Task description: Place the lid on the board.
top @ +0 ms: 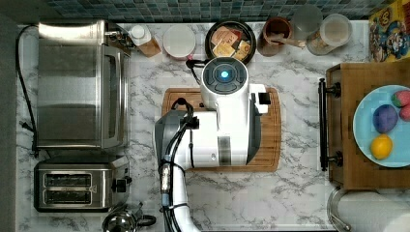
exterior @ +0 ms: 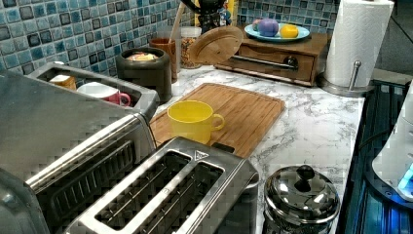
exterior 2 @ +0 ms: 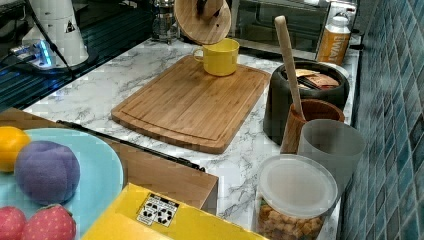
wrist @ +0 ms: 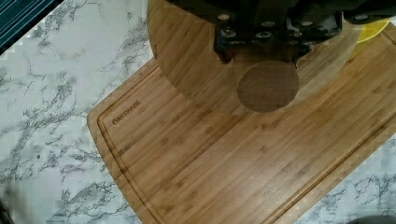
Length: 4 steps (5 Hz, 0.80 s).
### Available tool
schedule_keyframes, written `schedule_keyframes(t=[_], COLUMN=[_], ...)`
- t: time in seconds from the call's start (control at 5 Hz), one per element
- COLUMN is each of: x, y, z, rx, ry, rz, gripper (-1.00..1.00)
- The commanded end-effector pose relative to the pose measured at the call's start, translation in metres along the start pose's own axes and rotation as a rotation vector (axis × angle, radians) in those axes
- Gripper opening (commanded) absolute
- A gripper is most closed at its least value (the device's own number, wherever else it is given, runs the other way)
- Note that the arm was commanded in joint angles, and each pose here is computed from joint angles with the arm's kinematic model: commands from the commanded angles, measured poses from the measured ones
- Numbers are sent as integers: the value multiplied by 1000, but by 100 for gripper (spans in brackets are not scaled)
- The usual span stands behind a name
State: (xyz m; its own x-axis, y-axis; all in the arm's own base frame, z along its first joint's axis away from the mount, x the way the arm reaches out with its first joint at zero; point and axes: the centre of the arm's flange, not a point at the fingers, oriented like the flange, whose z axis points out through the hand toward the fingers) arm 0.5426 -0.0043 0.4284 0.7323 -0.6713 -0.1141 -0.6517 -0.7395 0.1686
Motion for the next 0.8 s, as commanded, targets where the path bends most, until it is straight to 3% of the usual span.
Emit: schedule_keyframes(t=[0.2,0.4,0.6,0.8], x=[9,17,19,24], y=[13,36,59,69], z=[3,2,7,22], rx=[-12,15,60,75], ry=[38,119,235,302], rz=[18,57,112,127], gripper=[-100,-100,-100,-100])
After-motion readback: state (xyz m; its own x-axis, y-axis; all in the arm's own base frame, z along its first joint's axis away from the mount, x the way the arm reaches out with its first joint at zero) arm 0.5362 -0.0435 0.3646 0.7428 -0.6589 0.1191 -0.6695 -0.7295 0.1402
